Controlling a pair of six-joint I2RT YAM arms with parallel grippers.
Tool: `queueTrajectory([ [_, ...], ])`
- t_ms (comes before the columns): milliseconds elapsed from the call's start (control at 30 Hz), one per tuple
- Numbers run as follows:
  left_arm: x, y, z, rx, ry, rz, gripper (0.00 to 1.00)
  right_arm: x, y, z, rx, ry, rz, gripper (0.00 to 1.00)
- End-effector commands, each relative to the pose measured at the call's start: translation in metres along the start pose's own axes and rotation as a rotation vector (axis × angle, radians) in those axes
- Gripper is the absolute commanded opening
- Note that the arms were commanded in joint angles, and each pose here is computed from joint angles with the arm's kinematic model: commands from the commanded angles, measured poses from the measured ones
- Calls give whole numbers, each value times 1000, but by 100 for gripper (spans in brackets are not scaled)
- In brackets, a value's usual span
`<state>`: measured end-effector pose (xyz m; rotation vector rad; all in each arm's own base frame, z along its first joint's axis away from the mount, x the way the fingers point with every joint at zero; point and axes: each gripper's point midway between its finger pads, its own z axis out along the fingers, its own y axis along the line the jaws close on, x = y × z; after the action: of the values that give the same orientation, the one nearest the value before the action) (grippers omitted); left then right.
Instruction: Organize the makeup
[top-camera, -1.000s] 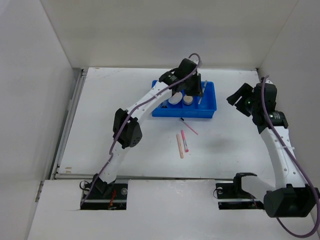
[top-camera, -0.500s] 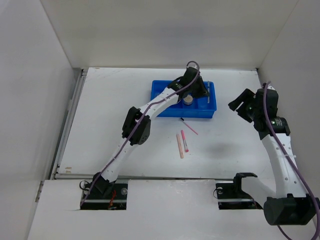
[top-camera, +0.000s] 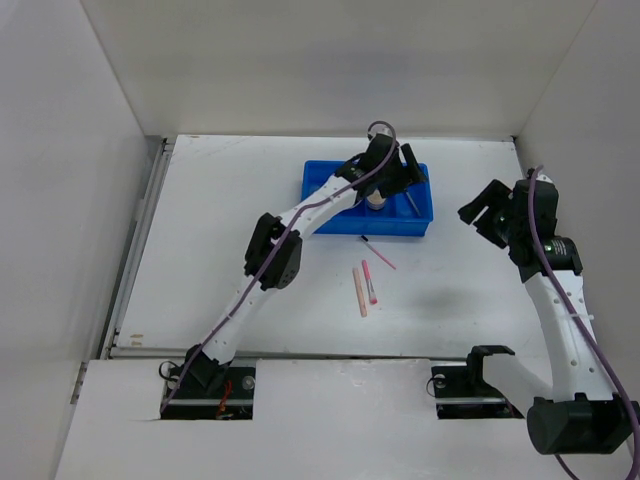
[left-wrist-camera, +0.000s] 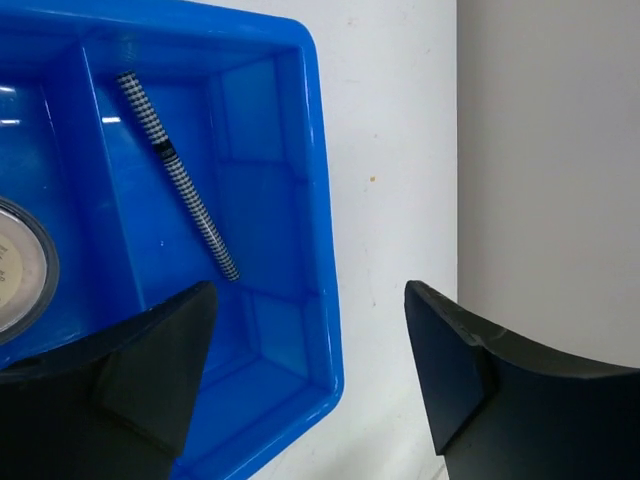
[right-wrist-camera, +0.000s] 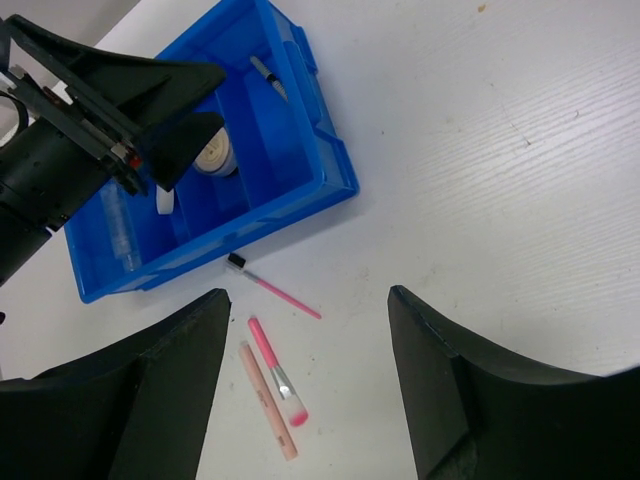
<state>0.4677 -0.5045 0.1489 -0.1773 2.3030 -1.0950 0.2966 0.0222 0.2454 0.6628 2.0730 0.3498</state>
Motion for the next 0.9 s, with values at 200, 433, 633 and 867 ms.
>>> queueTrajectory([
  [200, -20, -48, -40, 124, 6, 51, 74, 0, 1, -4, -24, -12, -49, 72],
  [433, -29, -58, -165, 26, -22, 217, 73, 19, 33, 3, -129, 14, -182, 68],
  [633, -59, -4, -290, -293, -169, 335, 74, 124, 75, 50, -132, 264, -403, 77],
  [867, -59, 49, -375, -460, -304, 343, 83, 210, 105, 86, -221, 413, -470, 65],
])
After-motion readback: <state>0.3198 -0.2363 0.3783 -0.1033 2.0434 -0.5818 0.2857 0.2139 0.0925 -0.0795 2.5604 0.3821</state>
